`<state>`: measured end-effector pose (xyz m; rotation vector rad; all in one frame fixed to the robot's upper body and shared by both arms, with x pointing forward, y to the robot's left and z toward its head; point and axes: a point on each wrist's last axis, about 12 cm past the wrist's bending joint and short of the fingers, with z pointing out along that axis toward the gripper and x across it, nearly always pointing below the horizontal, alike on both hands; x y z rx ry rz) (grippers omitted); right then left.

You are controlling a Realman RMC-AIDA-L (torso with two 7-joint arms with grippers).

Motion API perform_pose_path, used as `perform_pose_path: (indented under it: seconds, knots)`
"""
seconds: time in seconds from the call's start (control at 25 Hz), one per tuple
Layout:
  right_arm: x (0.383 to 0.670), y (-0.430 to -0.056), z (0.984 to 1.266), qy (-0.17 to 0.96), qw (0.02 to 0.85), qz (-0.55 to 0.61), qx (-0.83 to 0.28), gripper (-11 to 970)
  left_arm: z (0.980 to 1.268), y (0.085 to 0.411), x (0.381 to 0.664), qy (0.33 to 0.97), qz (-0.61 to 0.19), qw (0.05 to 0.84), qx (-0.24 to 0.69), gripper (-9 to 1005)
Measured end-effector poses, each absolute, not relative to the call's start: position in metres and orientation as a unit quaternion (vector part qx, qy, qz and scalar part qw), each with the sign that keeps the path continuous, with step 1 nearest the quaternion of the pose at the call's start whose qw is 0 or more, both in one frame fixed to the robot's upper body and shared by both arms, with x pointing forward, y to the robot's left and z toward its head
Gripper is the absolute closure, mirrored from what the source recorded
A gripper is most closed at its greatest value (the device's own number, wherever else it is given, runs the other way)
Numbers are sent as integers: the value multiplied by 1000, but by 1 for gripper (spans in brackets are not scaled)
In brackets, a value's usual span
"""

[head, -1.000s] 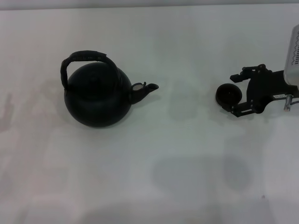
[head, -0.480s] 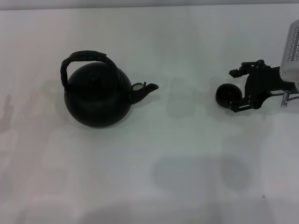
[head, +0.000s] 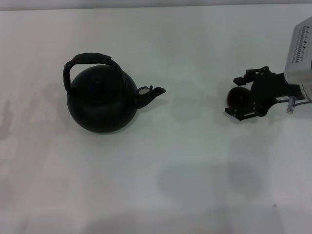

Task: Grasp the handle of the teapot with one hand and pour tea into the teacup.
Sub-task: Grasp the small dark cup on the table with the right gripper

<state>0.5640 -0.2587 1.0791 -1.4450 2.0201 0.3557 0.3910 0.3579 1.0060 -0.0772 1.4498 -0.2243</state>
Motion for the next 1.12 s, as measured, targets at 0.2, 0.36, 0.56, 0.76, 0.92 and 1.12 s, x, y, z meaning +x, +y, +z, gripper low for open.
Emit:
perform_pose_path:
  seconds: [0.2, 0.36, 0.56, 0.76, 0.92, 1.12]
  knots:
    - [565, -258, 1082, 763, 317, 133, -547, 94, 1006, 358, 390, 662, -102, 742, -36, 419]
    - [565, -258, 1082, 763, 317, 133, -547, 95, 1006, 358, 390, 662, -102, 742, -36, 419]
    - [565, -260, 1080, 765, 318, 131, -544, 94, 1006, 358, 390, 662, -102, 742, -35, 419]
    - [566, -262, 1079, 768, 318, 122, -542, 94, 1006, 358, 391, 661, -102, 743, -33, 419]
    - [568, -262, 1077, 771, 318, 116, -539, 94, 1006, 358, 391, 661, -99, 743, -31, 420]
    - [568, -263, 1075, 776, 310, 112, -538, 94, 1006, 358, 391, 661, -97, 743, -30, 420]
